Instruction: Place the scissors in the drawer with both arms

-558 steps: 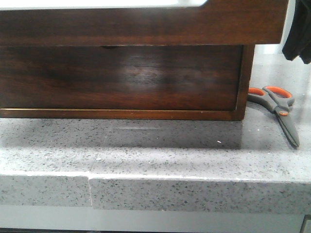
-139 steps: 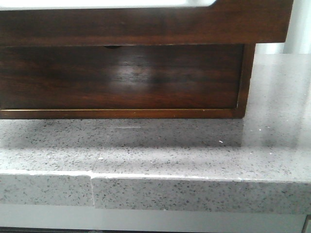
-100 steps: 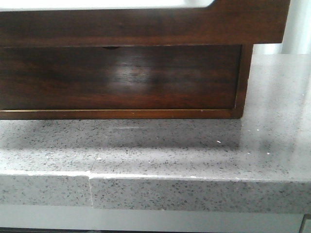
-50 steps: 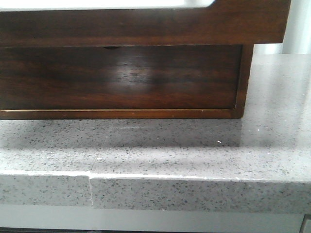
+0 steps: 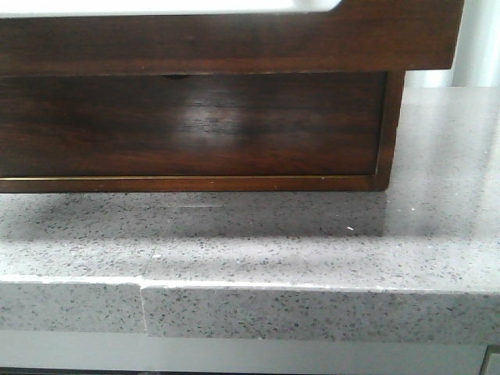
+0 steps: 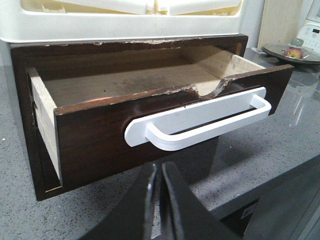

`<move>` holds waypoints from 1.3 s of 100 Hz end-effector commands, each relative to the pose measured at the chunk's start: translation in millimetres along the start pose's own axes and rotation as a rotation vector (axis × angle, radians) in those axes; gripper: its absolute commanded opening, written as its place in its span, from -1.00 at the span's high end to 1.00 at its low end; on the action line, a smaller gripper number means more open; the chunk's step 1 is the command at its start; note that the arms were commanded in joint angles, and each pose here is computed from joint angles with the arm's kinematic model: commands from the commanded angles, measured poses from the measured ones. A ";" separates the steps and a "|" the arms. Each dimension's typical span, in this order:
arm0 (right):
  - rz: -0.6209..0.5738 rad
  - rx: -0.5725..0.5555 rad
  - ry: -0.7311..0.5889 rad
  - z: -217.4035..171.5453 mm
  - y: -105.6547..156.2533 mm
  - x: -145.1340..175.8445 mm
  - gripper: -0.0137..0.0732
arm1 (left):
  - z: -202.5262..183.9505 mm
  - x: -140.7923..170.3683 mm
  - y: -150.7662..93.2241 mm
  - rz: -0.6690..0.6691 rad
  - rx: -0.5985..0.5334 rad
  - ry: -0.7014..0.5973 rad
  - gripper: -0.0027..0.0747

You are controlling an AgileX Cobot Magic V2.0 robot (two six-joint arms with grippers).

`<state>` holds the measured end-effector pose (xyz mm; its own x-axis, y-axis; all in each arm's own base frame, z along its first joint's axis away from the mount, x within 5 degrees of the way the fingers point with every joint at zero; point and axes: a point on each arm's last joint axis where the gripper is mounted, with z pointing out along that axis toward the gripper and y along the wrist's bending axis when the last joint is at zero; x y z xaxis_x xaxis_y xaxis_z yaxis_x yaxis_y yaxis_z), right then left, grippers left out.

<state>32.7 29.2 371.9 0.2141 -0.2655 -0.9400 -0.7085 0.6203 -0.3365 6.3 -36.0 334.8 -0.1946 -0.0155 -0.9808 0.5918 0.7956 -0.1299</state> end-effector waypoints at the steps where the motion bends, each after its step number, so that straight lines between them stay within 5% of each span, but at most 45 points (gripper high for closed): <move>1: -0.009 0.032 -0.096 -1.8 -4.6 -13.6 0.79 | -1.6 -12.9 -0.5 -0.018 0.002 -0.081 0.98; 36: -0.009 0.032 -0.096 -1.8 -4.6 -13.6 0.79 | 5.6 -2.7 4.7 -0.019 -0.022 -0.053 0.98; 54: -0.009 0.032 -0.096 -1.8 -4.6 -13.6 0.79 | 13.8 16.2 39.7 0.238 -0.389 -0.248 0.98; 65: -0.009 0.032 -0.096 -1.8 -4.6 -13.6 0.79 | 23.2 45.0 52.6 0.215 -0.466 -0.340 0.98; 95: -0.009 0.032 -0.096 -1.8 -4.6 -13.6 0.79 | 44.4 116.9 68.7 0.010 -0.472 -0.151 0.98; 130: -0.009 0.032 -0.096 -1.8 -4.6 -13.6 0.79 | 46.1 136.2 71.6 -0.024 -0.491 -0.005 0.98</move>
<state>32.7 29.2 372.4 0.2190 -0.2621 -0.9398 -0.7068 0.6215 -0.3381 56.3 -8.6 187.6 -0.2263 -0.0251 -0.9737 0.1478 0.9872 -0.0598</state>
